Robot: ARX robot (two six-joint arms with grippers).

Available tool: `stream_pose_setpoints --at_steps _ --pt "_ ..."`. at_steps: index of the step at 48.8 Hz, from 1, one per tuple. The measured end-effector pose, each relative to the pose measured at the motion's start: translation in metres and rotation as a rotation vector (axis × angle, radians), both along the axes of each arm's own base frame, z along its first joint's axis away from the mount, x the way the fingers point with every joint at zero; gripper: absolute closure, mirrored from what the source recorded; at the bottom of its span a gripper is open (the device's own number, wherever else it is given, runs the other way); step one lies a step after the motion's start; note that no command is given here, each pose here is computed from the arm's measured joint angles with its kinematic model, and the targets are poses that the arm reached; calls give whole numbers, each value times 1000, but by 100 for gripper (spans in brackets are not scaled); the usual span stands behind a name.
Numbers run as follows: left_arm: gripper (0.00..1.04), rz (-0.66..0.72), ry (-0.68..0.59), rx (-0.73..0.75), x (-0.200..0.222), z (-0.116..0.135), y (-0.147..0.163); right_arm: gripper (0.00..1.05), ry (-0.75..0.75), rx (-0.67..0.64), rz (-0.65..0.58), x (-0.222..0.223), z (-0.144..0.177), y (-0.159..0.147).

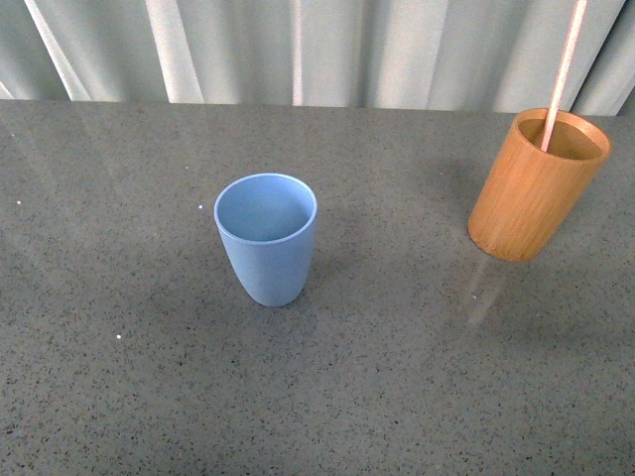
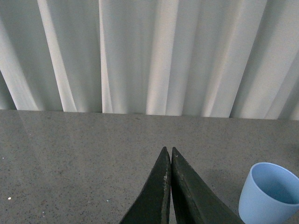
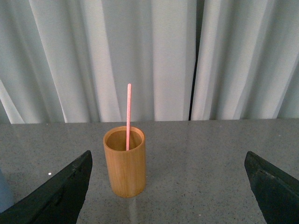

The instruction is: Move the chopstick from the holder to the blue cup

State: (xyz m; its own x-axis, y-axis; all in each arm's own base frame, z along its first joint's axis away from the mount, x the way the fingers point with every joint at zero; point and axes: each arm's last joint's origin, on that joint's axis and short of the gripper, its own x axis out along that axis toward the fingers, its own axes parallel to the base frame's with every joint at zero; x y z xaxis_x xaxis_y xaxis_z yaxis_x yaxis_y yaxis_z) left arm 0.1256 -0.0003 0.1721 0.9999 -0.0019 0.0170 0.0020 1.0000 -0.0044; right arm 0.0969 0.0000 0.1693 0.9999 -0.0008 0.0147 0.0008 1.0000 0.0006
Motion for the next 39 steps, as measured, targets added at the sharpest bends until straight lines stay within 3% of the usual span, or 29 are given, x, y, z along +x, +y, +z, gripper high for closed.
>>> stream_pose_setpoints --at_steps 39 --pt "101 0 -11 0 -20 1 0 10 0 0 0 0 0 0"
